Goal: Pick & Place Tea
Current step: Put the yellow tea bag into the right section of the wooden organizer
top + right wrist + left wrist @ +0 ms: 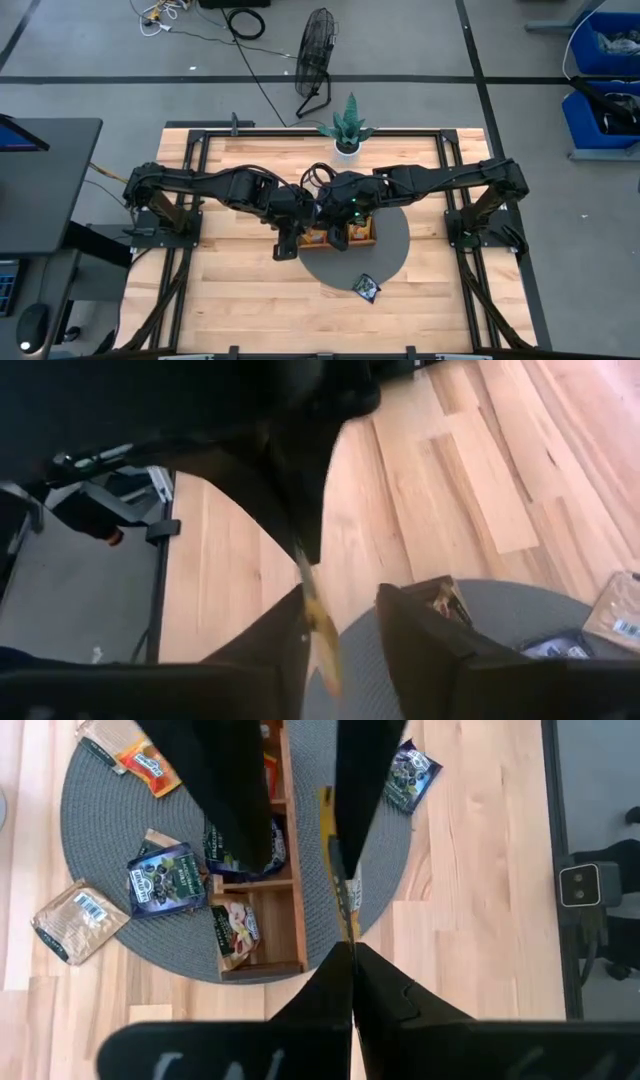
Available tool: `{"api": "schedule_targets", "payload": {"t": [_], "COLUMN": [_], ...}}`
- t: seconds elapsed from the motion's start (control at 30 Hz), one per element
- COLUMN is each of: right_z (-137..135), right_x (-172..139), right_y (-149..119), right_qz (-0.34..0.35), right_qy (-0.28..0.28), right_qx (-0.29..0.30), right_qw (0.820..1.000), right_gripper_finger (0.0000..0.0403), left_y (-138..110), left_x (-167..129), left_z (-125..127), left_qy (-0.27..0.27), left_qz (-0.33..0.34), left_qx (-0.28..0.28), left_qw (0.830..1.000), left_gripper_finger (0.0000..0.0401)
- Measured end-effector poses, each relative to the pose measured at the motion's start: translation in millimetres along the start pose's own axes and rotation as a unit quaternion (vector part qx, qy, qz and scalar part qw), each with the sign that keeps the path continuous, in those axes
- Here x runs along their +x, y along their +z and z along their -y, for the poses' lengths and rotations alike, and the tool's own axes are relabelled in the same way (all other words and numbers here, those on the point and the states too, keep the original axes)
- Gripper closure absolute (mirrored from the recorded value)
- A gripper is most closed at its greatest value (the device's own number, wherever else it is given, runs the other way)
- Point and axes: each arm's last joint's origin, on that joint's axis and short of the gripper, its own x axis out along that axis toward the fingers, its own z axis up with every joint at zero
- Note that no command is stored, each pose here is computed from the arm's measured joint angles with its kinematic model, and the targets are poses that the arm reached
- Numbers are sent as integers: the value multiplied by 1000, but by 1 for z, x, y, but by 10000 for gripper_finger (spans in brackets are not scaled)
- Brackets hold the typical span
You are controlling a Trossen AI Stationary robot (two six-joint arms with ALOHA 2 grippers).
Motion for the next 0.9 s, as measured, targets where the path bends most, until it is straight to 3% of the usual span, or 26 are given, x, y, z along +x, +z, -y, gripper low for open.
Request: {"api": "schedule_targets", "payload": {"t": [0.13,0.2,0.43,0.73,0.9], "right_z": [1,1,1,3,11], "right_x": [1,1,-1,-37,-54], "right_y": [0,0,0,-2,-21], "right_qz": [-1,-1,2,14,25], "right_qy": [0,1,-3,-57,-90], "right_qx": [-15,-25,-33,-41,-39], "right_qw": [1000,1000,999,997,995], "right_gripper_finger": [372,392,400,402,402], "left_y": [0,0,0,-6,-10], "left_x": [0,0,0,-15,-31], "left_z": [0,-1,-2,-4,-4], "left_qy": [3,12,36,74,94], "left_qz": [0,0,3,13,40], "left_qx": [0,0,-13,-42,-62], "left_qw": [1000,1000,999,996,993], "left_gripper_finger": [400,400,387,321,293]}}
